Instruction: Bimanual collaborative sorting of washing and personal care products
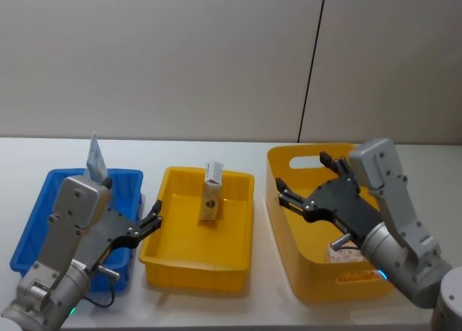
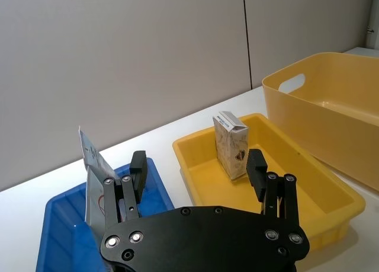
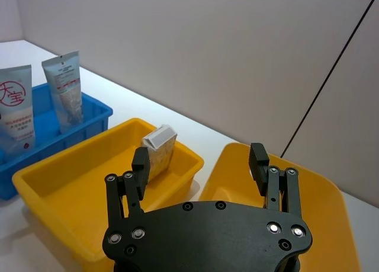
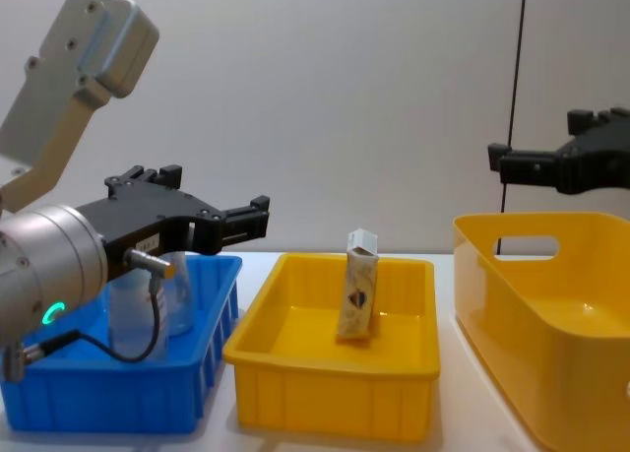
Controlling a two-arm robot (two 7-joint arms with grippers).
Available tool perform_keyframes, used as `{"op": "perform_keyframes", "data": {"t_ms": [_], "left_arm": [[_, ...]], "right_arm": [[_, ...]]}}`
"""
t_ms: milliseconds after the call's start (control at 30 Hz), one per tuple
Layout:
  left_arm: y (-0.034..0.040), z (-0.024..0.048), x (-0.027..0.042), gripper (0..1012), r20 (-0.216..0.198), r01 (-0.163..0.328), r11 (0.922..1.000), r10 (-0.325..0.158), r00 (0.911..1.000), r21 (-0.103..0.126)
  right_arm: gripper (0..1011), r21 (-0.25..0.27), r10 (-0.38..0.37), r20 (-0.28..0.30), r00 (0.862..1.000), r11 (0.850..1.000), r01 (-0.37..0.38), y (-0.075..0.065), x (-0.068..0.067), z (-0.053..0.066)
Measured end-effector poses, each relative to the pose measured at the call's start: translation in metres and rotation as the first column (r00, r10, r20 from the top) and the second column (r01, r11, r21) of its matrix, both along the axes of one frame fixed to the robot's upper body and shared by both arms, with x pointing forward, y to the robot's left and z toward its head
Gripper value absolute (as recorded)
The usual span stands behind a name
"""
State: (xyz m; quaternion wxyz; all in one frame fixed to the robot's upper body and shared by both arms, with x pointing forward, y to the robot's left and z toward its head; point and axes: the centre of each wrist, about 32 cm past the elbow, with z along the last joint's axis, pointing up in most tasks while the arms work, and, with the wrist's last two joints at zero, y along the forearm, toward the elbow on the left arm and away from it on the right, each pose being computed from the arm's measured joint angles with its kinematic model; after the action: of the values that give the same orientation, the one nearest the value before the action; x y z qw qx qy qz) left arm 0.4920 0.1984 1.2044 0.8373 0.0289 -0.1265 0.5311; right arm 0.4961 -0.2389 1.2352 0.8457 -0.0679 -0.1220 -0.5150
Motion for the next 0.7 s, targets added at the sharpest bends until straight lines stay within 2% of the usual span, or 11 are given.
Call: {"op": "perform_keyframes", "data": {"t_ms": [267,700], "left_arm": [[0.0000,0.0000,0.0000,1001,0.000,0.000,1.0000,0.000,1.0000,0.000],[0.0002,0.0002,0.0002,1001,0.000,-0.001,1.0000,0.001,1.0000,-0.001]], "right_arm": [[1002,0.005,0.013,0.004,1.000,1.000,-0.013,-0.002,-0.004,-0.009],[1002,0.010,0.021,0.006,1.000,1.000,-0.022,-0.003,-0.008,-0.015]]}}
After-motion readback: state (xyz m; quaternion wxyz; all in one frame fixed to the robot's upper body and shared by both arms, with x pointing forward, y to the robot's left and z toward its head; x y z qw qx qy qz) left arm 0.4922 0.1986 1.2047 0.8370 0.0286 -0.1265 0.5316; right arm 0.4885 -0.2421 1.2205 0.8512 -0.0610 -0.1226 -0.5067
